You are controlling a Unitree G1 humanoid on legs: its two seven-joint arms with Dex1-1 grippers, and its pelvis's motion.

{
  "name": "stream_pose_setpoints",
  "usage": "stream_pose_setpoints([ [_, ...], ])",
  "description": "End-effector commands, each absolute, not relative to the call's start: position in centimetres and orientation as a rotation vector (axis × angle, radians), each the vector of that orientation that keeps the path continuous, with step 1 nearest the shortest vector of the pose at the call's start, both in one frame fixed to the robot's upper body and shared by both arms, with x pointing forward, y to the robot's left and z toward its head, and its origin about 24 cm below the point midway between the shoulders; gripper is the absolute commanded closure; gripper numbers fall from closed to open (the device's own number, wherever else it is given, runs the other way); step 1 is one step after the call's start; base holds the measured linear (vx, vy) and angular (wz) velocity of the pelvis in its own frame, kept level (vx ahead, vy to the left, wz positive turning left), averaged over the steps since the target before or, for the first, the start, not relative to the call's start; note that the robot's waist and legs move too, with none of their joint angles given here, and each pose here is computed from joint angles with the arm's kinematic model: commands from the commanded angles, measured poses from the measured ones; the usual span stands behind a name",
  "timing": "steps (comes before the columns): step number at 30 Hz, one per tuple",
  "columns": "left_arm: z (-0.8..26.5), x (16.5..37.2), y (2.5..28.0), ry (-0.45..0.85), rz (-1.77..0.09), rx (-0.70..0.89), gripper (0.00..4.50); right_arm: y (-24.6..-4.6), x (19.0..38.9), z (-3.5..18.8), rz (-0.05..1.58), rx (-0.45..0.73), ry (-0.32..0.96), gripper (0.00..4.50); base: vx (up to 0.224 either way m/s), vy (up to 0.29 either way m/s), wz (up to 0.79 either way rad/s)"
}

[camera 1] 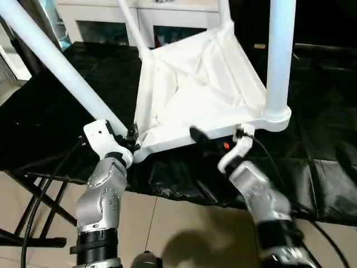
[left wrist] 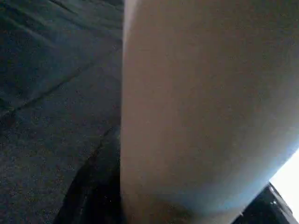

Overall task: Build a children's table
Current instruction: Flip table

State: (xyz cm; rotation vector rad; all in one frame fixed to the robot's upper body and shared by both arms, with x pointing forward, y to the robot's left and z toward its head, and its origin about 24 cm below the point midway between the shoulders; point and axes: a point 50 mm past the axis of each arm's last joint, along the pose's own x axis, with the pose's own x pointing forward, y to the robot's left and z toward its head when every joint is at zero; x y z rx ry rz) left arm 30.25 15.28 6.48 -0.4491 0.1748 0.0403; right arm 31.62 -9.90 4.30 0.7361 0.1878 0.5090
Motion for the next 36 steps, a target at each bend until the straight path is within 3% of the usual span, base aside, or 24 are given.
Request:
stream_pose_setpoints([
  [1, 8.1, 30.6, 13.3, 0.123, -0.064, -0.571, 2.39, -10.4, 32.2, 4.7, 0.471, 0.82, 0.156, 0.0, 0.0, 0.0, 0.0],
  [4, 8.1, 30.7, 13.1, 0.127, -0.079, -0.561, 2.39, -10.3, 32.8, 5.2, 0.474, 0.931, 0.123, 0.0, 0.0, 0.0, 0.0],
  [5, 8.1, 30.7, 13.0, 0.127, -0.092, -0.549, 2.39, -10.3, 32.9, 5.3, 0.48, 0.98, 0.111, 0.28, 0.0, 0.0, 0.0],
  [13, 7.9, 30.4, 12.2, 0.144, -0.13, -0.512, 2.39, -10.4, 33.5, 5.2, 0.468, 1.109, 0.114, 0.82, 0.0, 0.0, 0.0],
  [14, 7.9, 30.4, 12.1, 0.142, -0.136, -0.504, 2.39, -10.4, 33.6, 5.1, 0.465, 1.116, 0.118, 1.08, 0.0, 0.0, 0.0],
  [23, 8.0, 30.2, 11.8, 0.135, -0.156, -0.469, 2.39, -10.7, 34.1, 5.0, 0.454, 1.133, 0.125, 1.75, 0.0, 0.0, 0.0],
  [33, 7.8, 30.0, 12.0, 0.137, -0.158, -0.428, 2.39, -11.4, 34.6, 5.2, 0.412, 1.133, 0.093, 2.04, 0.0, 0.0, 0.0],
  [35, 7.8, 29.7, 12.1, 0.131, -0.226, -0.421, 1.69, -11.8, 34.9, 5.7, 0.379, 1.094, 0.059, 2.09, 0.0, 0.0, 0.0],
  [36, 7.7, 29.5, 12.3, 0.138, -0.242, -0.407, 1.69, -12.1, 35.0, 6.0, 0.365, 1.083, 0.035, 2.09, 0.0, 0.0, 0.0],
])
